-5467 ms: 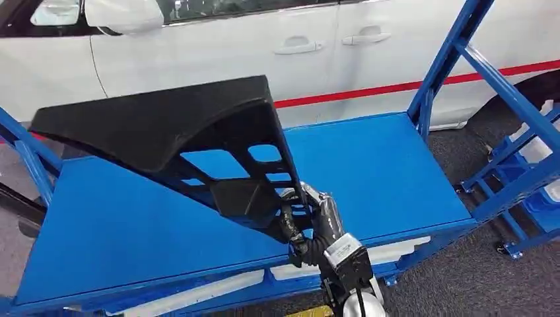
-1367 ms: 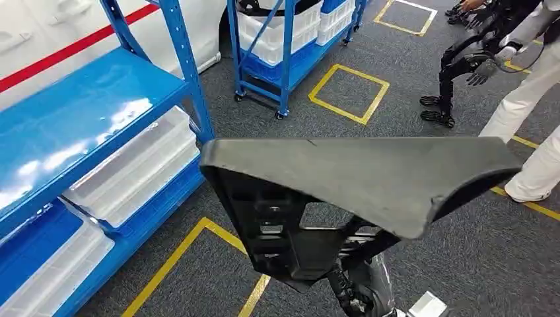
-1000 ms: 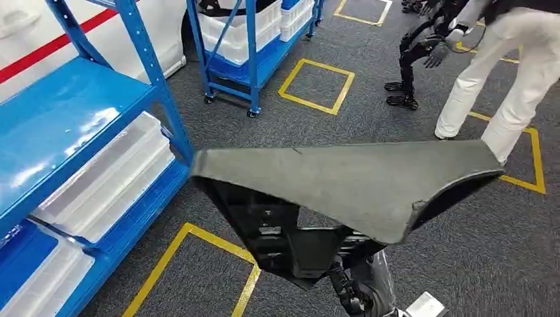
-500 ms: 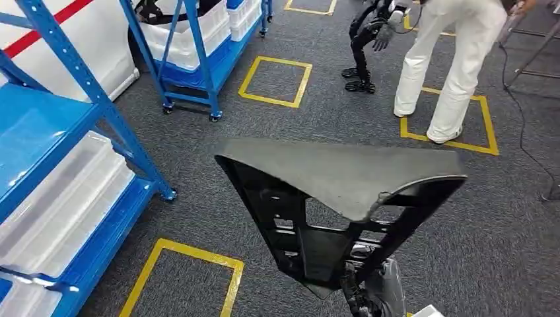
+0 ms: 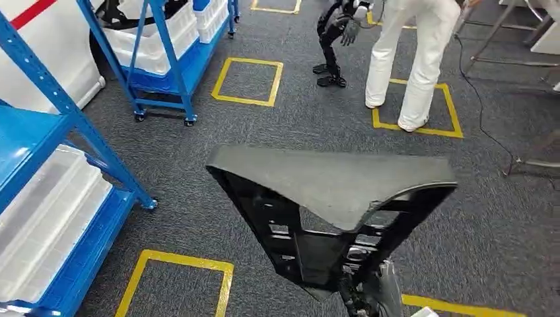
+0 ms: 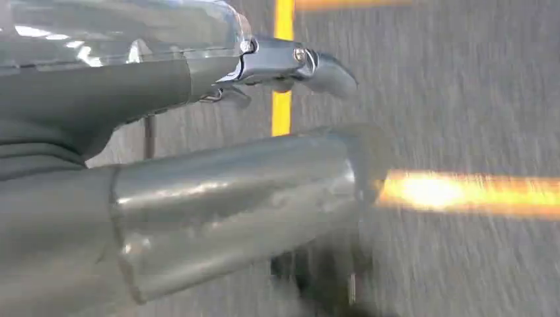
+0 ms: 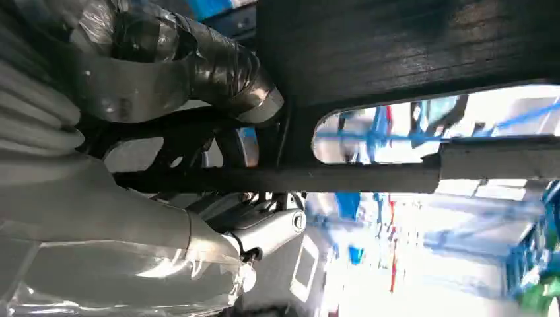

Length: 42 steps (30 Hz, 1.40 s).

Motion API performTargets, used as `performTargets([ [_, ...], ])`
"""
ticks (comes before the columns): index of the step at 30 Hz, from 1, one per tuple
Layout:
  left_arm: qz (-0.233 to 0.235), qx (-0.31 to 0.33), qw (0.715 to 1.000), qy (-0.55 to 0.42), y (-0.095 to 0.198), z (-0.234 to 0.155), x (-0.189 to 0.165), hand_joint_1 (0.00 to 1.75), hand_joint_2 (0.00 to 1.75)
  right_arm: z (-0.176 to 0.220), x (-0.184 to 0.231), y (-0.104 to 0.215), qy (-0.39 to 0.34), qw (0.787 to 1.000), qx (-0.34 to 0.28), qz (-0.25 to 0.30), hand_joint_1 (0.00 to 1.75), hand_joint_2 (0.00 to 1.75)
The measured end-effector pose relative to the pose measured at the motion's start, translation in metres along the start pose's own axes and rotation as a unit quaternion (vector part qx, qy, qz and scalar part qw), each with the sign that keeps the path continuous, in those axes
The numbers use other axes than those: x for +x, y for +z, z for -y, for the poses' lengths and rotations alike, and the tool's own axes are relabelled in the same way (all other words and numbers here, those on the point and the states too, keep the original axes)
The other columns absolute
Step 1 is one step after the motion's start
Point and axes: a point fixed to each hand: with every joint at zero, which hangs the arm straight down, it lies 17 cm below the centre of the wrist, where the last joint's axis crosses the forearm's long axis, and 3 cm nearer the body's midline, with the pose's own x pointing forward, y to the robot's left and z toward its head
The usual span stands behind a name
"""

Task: Take the parts from the cabinet and place them on the table.

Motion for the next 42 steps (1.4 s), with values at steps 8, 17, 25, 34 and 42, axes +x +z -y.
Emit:
performTargets([
  [8,0.013,-0.016,1.0,0.01,-0.004,0.064,0.024,0.0,0.0,0.008,0.001,0.001,0.006,1.0,-0.02,-0.003,1.75,1.75],
  [17,0.016,-0.025,1.0,0.006,-0.003,0.072,0.025,0.0,0.0,0.012,0.005,0.004,0.001,0.999,-0.032,0.004,1.75,1.75],
  [25,0.017,-0.027,0.999,0.009,-0.002,0.076,0.026,0.0,0.0,0.016,0.003,0.01,-0.001,0.999,-0.041,-0.001,1.75,1.75],
  [34,0.025,-0.018,1.0,0.002,-0.002,0.073,0.029,0.0,0.0,0.019,0.003,0.01,0.006,0.999,-0.047,-0.002,1.75,1.75],
  [42,0.056,-0.011,0.998,0.019,-0.006,0.069,0.045,0.0,0.0,0.022,0.005,0.009,0.009,0.999,-0.052,0.001,1.75,1.75],
])
